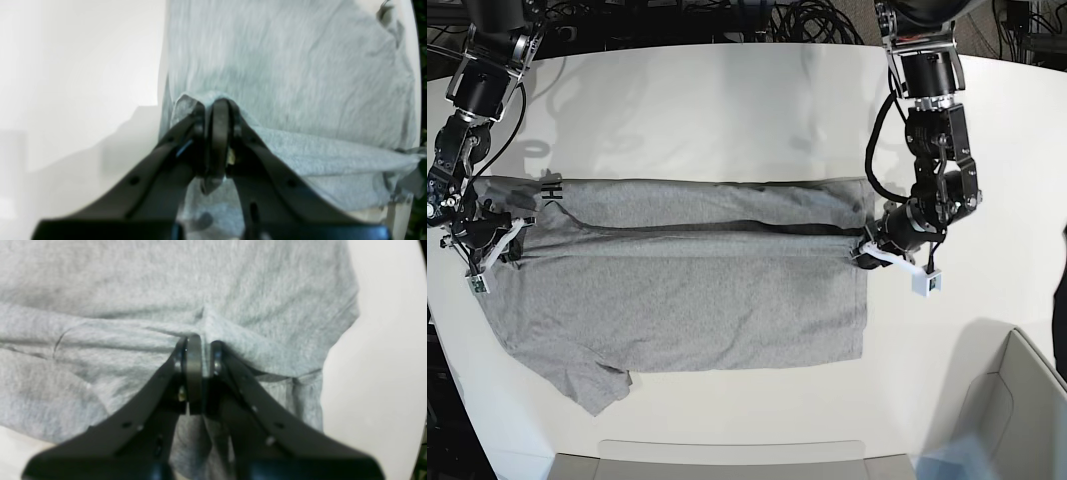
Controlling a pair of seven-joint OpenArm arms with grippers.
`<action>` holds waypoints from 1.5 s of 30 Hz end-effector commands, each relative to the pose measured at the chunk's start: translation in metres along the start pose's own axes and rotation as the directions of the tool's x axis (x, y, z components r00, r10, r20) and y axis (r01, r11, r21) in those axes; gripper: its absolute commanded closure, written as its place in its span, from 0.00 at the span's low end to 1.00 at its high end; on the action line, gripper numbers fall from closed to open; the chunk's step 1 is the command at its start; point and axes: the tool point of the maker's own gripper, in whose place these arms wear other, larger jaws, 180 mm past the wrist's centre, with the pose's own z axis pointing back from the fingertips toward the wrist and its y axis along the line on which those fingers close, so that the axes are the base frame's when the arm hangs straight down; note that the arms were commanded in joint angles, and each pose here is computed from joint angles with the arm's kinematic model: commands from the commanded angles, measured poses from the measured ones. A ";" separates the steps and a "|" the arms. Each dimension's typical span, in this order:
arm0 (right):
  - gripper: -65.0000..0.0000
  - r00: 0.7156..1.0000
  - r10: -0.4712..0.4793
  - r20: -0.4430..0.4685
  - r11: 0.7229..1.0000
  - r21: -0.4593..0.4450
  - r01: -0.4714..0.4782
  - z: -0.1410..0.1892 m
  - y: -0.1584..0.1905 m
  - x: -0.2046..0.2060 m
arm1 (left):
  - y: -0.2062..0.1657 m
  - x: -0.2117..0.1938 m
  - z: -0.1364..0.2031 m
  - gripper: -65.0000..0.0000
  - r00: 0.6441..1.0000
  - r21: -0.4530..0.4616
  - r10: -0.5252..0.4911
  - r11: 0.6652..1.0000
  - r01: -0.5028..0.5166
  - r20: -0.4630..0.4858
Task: Fold the T-shirt properly
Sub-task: 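Lift the shoulders and fold them over toward the hem, then lower the folded shoulder edge onto the shirt and release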
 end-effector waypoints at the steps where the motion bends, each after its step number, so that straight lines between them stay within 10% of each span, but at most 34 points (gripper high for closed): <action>1: 1.00 0.997 0.002 0.074 1.000 -0.025 0.000 0.007 -0.013 0.028 | 0.000 0.018 0.003 1.00 0.999 0.003 -0.015 1.000 0.015 0.045; 8: 0.88 0.990 -0.011 0.142 1.000 -0.014 0.013 0.008 -0.013 0.042 | -0.005 0.029 0.003 0.79 0.998 -0.004 -0.018 1.000 0.018 0.064; 14: 0.75 0.972 -0.063 0.226 0.998 0.023 0.059 0.030 -0.032 0.058 | -0.006 0.033 0.006 0.82 0.997 -0.009 -0.017 1.000 0.018 0.071; 23: 0.76 0.989 -0.011 0.150 1.000 -0.007 0.012 0.047 -0.040 0.015 | -0.026 0.005 0.028 0.91 0.993 -0.049 -0.055 0.997 0.060 0.099; 29: 0.98 0.994 0.001 0.105 1.000 0.003 -0.001 0.046 -0.031 -0.008 | -0.044 -0.037 0.018 1.00 0.999 -0.088 -0.030 0.996 0.033 0.029; 37: 1.00 0.987 -0.154 0.054 0.988 0.028 0.153 0.023 -0.038 -0.034 | -0.056 -0.060 -0.013 1.00 0.993 -0.109 -0.079 0.992 0.069 -0.093; 45: 1.00 0.989 -0.144 -0.026 0.989 -0.042 0.143 0.012 -0.057 -0.059 | 0.003 -0.063 -0.017 1.00 0.974 0.091 -0.188 0.976 0.200 -0.123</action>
